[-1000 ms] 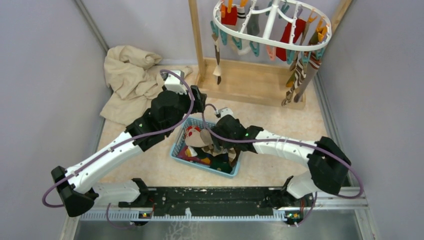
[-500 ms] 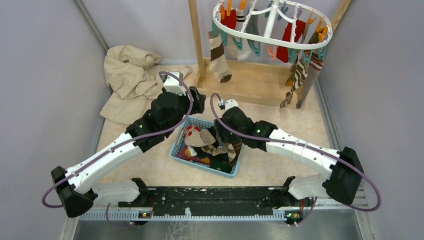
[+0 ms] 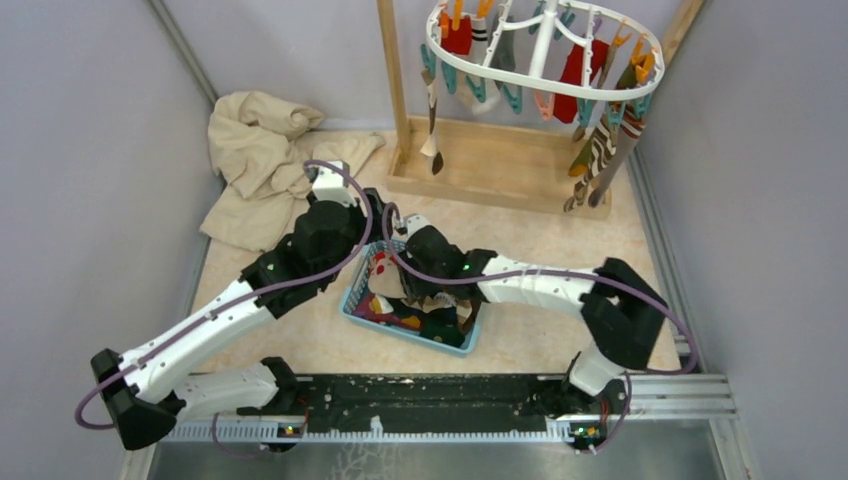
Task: Remove the socks clipped to the hanger
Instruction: Adjust the bin at the center of the board.
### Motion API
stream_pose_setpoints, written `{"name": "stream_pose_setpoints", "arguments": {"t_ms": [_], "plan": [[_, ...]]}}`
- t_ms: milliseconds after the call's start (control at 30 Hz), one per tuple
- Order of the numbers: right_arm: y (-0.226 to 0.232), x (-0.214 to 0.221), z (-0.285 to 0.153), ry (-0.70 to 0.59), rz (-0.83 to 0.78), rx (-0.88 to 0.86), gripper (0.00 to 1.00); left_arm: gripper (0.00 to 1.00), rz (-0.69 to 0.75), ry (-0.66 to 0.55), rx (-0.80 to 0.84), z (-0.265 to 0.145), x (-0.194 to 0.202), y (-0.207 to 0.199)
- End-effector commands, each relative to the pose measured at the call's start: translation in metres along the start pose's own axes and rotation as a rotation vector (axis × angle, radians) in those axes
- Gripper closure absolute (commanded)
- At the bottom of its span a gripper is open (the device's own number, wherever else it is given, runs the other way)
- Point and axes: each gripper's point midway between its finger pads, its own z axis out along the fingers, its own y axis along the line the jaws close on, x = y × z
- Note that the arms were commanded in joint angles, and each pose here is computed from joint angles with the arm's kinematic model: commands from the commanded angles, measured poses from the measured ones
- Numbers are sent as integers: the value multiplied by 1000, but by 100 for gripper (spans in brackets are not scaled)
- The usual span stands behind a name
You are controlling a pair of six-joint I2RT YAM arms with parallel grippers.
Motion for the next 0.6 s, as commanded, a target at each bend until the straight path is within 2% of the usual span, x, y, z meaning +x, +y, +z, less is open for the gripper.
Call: {"name": "stream_pose_setpoints", "arguments": {"t_ms": [0, 133, 200, 500, 567], "plan": [[34, 3, 38, 6, -4, -119, 62, 17, -50, -67, -30, -15, -25, 10], [31, 40, 66, 113, 2, -110, 61, 16, -54, -79, -37, -19, -29, 14], [31, 40, 60, 108, 2, -110, 57, 16, -49, -77, -34, -18, -30, 12], [36, -45, -46, -183, -56, -140, 30, 16, -21, -92, 5, -12, -47, -4], [34, -59, -69, -244, -53, -137, 26, 16, -13, -100, 6, -12, -51, -5]]}}
